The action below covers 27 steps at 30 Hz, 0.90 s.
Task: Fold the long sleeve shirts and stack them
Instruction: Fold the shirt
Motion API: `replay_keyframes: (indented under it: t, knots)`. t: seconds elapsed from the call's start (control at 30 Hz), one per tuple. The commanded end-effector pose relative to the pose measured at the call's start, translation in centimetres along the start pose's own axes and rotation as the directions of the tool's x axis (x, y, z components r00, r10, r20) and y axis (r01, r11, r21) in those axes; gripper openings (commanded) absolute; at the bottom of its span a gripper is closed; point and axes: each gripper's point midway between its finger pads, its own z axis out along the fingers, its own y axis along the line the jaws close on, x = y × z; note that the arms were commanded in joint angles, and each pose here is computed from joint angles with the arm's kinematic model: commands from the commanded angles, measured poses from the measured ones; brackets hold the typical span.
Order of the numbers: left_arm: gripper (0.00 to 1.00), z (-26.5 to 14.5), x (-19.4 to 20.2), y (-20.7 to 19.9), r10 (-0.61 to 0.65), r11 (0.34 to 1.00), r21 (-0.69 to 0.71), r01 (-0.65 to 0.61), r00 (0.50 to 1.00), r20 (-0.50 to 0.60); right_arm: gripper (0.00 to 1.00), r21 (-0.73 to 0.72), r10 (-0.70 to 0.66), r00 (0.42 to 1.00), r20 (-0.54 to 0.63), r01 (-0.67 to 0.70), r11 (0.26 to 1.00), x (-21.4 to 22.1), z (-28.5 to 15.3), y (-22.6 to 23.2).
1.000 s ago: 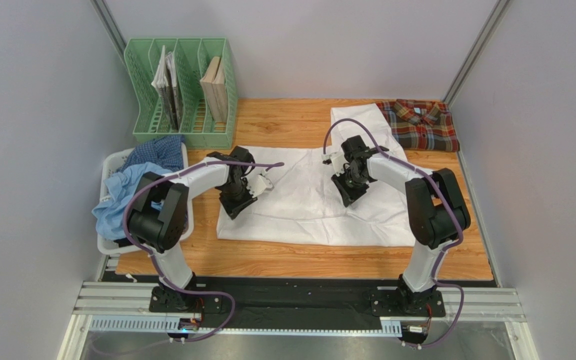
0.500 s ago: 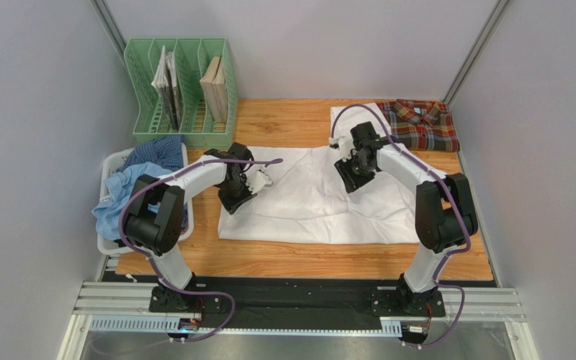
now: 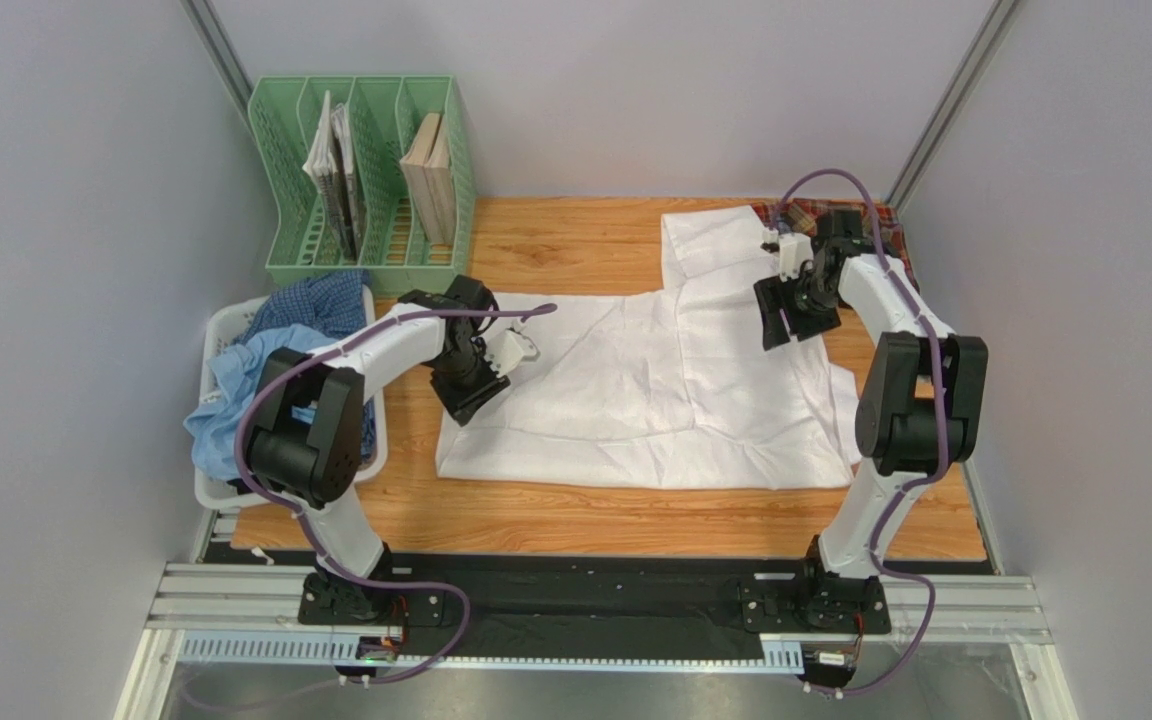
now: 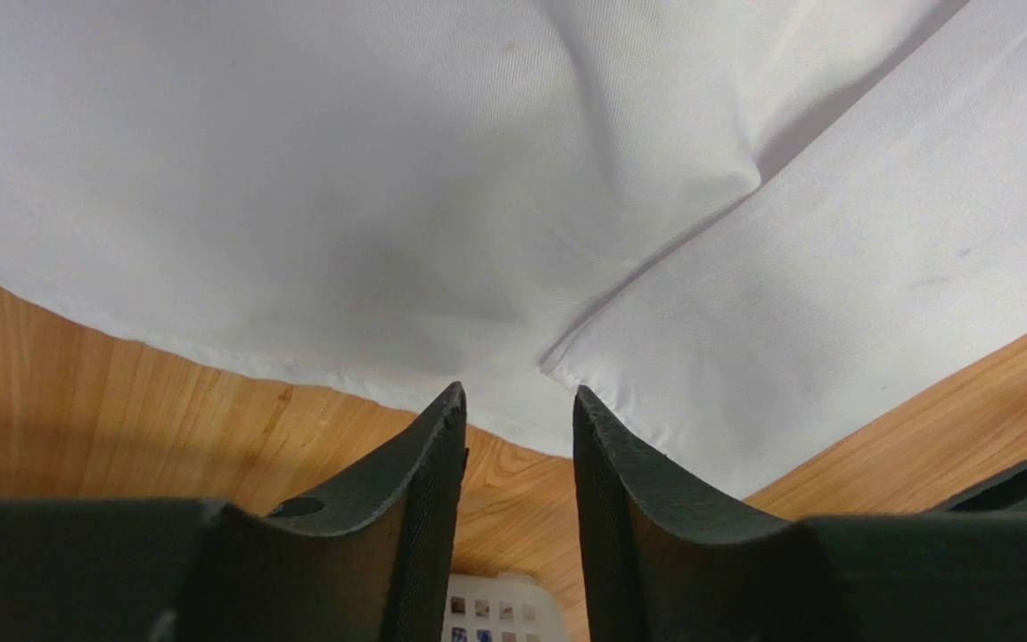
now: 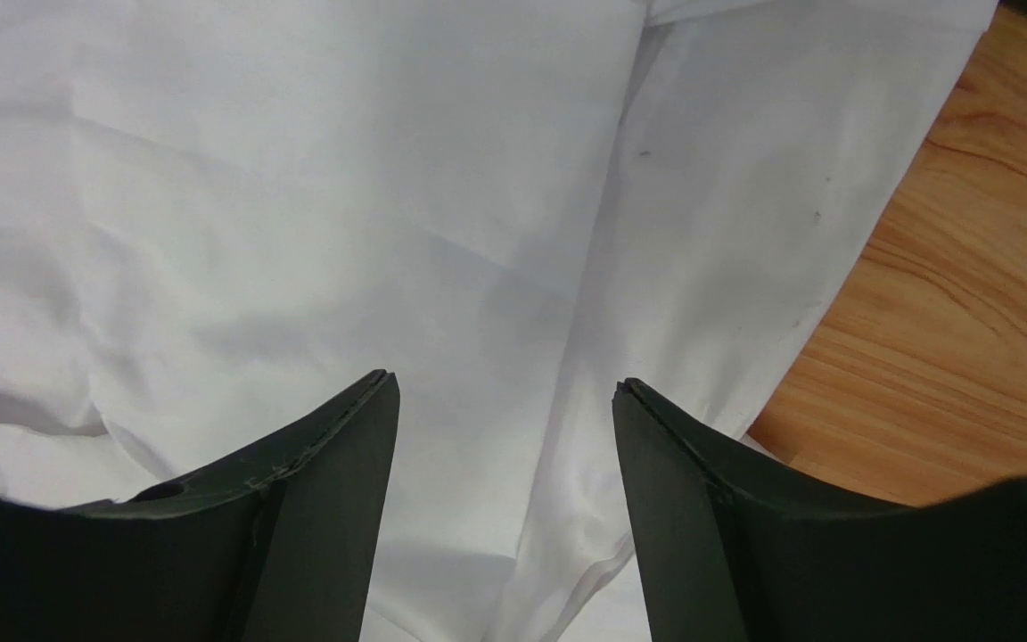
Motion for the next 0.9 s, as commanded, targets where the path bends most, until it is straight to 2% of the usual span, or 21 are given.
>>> replay_keyframes:
  t: [0.0,0.67,0.77,0.8,0.83,0.87]
  knots:
    - [0.43,0.4,-0.7,0.0,-0.005,1.000,0.027,0.005,1.000,0.020,0.64,0.004,-0.013,0.998,-0.061,0.013,1.000,1.6,1.1,-1.8]
    - [0.46,2.7,1.4,-2.2,0.000,0.990,0.140,0.007,0.999,-0.050,0.56,-0.053,0.042,0.987,-0.156,-0.050,0.997,5.0,4.2,-1.9]
    - [0.36,2.6,1.6,-2.3,0.004,0.990,0.139,0.003,0.999,-0.050,0.44,-0.058,0.047,0.987,-0.151,-0.057,0.997,4.9,4.2,-1.9]
    - [0.24,2.3,1.5,-2.3,0.004,0.991,0.133,0.002,0.999,-0.044,0.39,-0.060,0.050,0.988,-0.147,-0.059,0.996,4.8,4.1,-1.9]
    - [0.20,2.1,1.4,-2.2,0.003,0.992,0.129,0.003,0.999,-0.042,0.31,-0.062,0.052,0.988,-0.142,-0.062,0.996,4.7,4.0,-1.9]
    - [0.18,1.7,1.1,-2.3,-0.005,0.992,0.128,0.008,1.000,-0.030,0.28,-0.061,0.054,0.990,-0.134,-0.063,0.996,4.6,3.8,-1.8]
